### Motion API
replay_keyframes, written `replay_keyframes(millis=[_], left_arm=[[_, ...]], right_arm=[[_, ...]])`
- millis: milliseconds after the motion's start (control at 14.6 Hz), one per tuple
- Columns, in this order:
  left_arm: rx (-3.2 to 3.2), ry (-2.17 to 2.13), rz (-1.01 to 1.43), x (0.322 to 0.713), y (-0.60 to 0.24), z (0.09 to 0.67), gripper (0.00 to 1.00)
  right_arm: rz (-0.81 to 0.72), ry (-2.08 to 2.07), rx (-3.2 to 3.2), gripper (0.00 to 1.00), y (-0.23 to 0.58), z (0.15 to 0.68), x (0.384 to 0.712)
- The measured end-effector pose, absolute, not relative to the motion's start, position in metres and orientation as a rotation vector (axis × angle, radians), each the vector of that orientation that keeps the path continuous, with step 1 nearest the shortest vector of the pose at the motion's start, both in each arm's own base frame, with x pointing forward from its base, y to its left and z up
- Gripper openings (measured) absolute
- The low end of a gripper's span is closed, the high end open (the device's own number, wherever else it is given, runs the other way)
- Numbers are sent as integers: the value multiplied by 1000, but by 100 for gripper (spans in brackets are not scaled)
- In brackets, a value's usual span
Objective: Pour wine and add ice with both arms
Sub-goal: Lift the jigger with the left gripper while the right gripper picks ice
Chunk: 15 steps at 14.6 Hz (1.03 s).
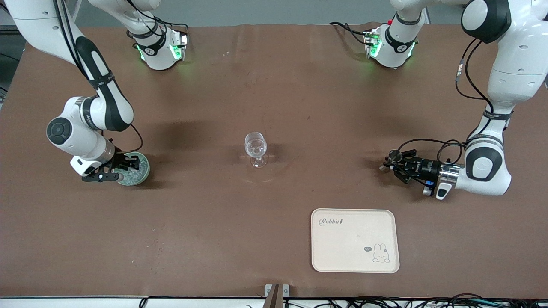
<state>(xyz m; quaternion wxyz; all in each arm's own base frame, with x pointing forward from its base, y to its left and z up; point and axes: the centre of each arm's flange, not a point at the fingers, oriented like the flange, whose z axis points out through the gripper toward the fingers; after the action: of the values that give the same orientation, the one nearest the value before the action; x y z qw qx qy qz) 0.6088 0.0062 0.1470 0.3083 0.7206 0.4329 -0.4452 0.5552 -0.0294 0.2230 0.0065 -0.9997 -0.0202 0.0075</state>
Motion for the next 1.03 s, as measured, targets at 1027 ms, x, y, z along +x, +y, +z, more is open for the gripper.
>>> replay_keyframes(millis=[1027], left_arm=[[1890, 1291, -1117, 640, -215, 302, 21]], right_arm=[[36, -65, -3126, 23, -29, 224, 557]])
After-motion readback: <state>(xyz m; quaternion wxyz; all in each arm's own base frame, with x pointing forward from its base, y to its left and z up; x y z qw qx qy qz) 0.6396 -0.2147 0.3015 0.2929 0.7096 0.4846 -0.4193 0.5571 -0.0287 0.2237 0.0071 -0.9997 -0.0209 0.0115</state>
